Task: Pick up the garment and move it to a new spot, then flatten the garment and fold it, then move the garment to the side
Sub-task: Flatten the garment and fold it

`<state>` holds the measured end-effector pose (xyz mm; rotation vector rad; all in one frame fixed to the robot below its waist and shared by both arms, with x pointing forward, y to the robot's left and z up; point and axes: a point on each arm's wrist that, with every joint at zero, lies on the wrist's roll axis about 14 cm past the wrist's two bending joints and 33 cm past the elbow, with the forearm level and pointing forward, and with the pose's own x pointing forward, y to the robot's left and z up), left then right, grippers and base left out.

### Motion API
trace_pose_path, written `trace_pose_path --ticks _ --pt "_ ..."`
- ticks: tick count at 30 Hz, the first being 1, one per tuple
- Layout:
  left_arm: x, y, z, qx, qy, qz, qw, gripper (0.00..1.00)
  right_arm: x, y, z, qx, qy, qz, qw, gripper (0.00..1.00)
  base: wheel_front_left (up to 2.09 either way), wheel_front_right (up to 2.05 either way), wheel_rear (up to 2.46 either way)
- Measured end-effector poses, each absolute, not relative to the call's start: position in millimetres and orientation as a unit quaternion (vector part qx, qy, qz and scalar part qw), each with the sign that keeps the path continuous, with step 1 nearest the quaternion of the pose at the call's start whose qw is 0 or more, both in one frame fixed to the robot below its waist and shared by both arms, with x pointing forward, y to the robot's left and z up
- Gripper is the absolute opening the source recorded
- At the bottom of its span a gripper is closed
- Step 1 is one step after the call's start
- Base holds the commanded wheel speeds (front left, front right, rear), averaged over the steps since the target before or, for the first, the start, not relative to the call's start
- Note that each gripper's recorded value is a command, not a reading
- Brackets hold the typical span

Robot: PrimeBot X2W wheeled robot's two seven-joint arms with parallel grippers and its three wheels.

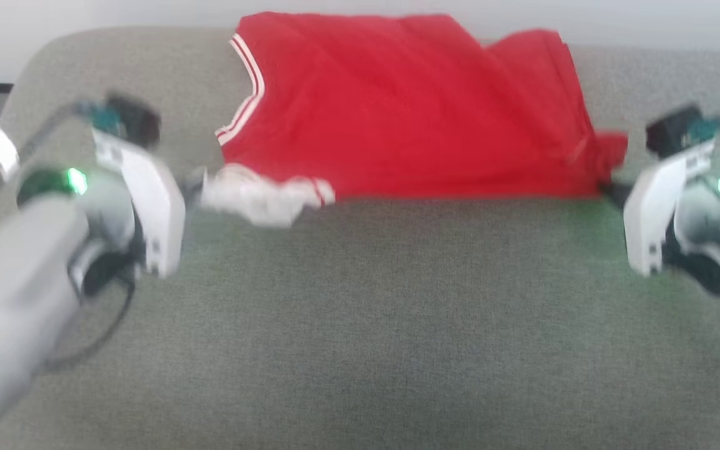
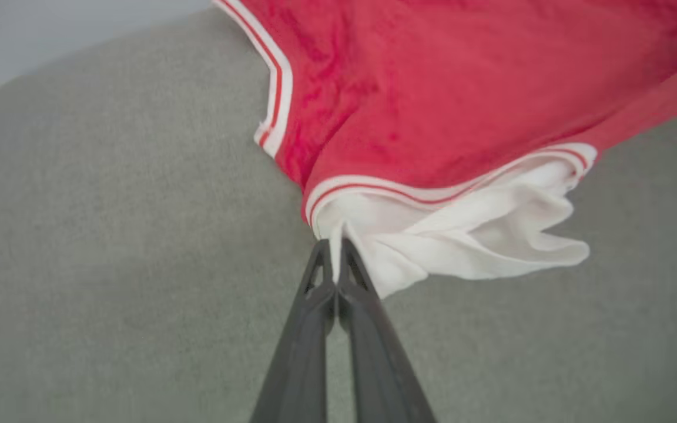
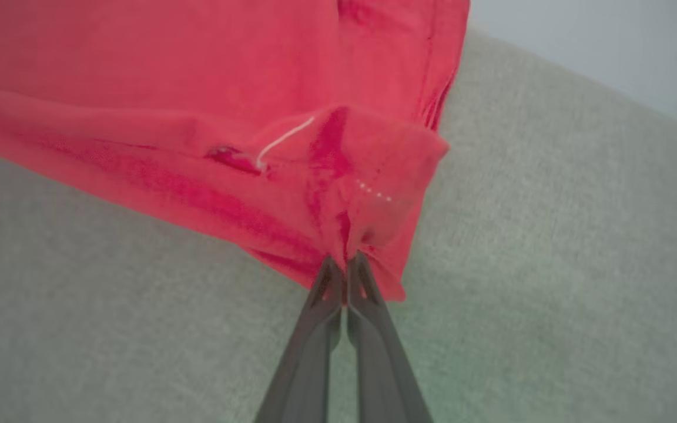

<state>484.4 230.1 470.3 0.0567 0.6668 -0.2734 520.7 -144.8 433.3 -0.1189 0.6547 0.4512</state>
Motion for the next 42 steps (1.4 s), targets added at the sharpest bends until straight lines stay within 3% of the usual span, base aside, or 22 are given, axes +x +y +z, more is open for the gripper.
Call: trace_pose_path --ticks 13,20,25,32,42 --pt "343.5 201.6 398.9 -0.029 0.476 -0.14 0.868 0.0 430.9 -167.1 391.2 -0.026 0.405 0.246 0.88 0.0 0.0 0.0 0.0" --pt "290.9 185.9 380.8 -0.043 0.534 -0.15 0.831 0.0 395.4 -173.8 380.0 -0.012 0.438 0.255 0.862 0.0 0.0 0.0 0.0" --pt "275.6 184.5 377.1 -0.049 0.55 -0.145 0.821 0.0 374.4 -175.8 375.1 -0.004 0.457 0.26 0.851 0.0 0.0 0.0 0.0" --pt "276.6 194.4 382.2 -0.04 0.547 -0.131 0.826 0.0 353.7 -173.7 376.7 0.01 0.462 0.262 0.847 0.0 0.0 0.0 0.0" --pt "367.7 222.1 455.1 0.052 0.419 -0.123 0.898 0.0 386.3 -170.7 418.6 -0.008 0.397 0.252 0.882 0.0 0.0 0.0 0.0"
